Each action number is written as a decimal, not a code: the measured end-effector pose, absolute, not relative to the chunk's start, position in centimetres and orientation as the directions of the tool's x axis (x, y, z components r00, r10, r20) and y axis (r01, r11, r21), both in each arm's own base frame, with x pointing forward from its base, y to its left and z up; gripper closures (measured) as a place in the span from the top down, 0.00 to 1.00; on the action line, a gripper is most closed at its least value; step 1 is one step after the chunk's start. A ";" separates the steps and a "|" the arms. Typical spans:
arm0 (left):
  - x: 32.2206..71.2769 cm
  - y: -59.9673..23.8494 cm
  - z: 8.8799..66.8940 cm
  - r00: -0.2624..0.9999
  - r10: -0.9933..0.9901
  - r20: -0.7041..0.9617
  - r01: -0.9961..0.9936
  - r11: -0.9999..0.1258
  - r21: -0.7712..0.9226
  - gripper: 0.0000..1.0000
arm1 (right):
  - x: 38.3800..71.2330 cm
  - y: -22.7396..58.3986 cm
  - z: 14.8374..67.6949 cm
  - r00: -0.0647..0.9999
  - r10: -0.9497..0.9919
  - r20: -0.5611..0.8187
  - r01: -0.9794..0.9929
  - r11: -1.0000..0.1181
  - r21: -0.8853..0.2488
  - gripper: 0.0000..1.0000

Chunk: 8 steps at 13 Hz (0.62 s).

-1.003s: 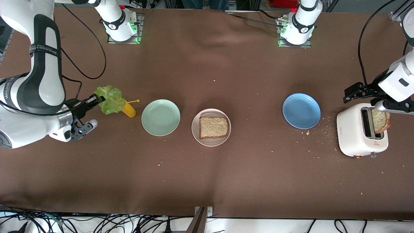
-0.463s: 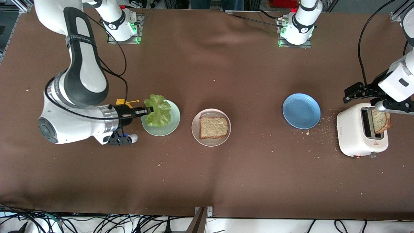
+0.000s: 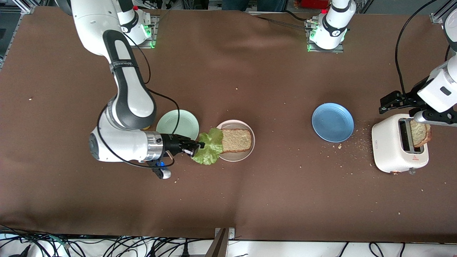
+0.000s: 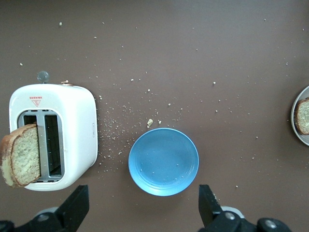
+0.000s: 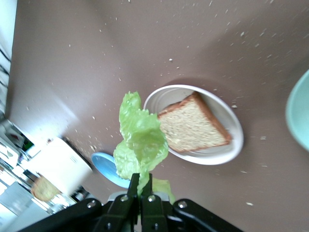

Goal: Make sandwich in beige plate with both arms
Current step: 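Lay the lettuce on the bread and open the right gripper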

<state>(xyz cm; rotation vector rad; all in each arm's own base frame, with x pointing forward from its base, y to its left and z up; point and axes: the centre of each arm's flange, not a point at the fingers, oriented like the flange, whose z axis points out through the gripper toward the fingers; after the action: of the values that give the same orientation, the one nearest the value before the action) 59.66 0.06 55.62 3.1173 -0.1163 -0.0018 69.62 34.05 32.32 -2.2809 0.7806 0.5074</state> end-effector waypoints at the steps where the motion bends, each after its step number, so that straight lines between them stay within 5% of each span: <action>1: 59.7 0.1 55.6 0.997 -0.074 0.000 -0.074 -0.997 0.022 1.00 | 69.1 36.0 31.1 0.714 -0.430 -0.553 -0.689 -0.572 -0.446 0.04; 8: 59.7 0.1 55.6 0.997 -0.074 0.000 -0.074 -0.997 0.022 1.00 | 64.1 41.8 24.2 0.647 -0.476 -0.596 -0.738 -0.587 -0.331 0.04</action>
<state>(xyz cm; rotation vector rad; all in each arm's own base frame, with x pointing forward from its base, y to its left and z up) 59.67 0.07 55.61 3.1173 -0.1162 -0.0020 64.14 41.83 24.25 -2.3015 0.9426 0.6114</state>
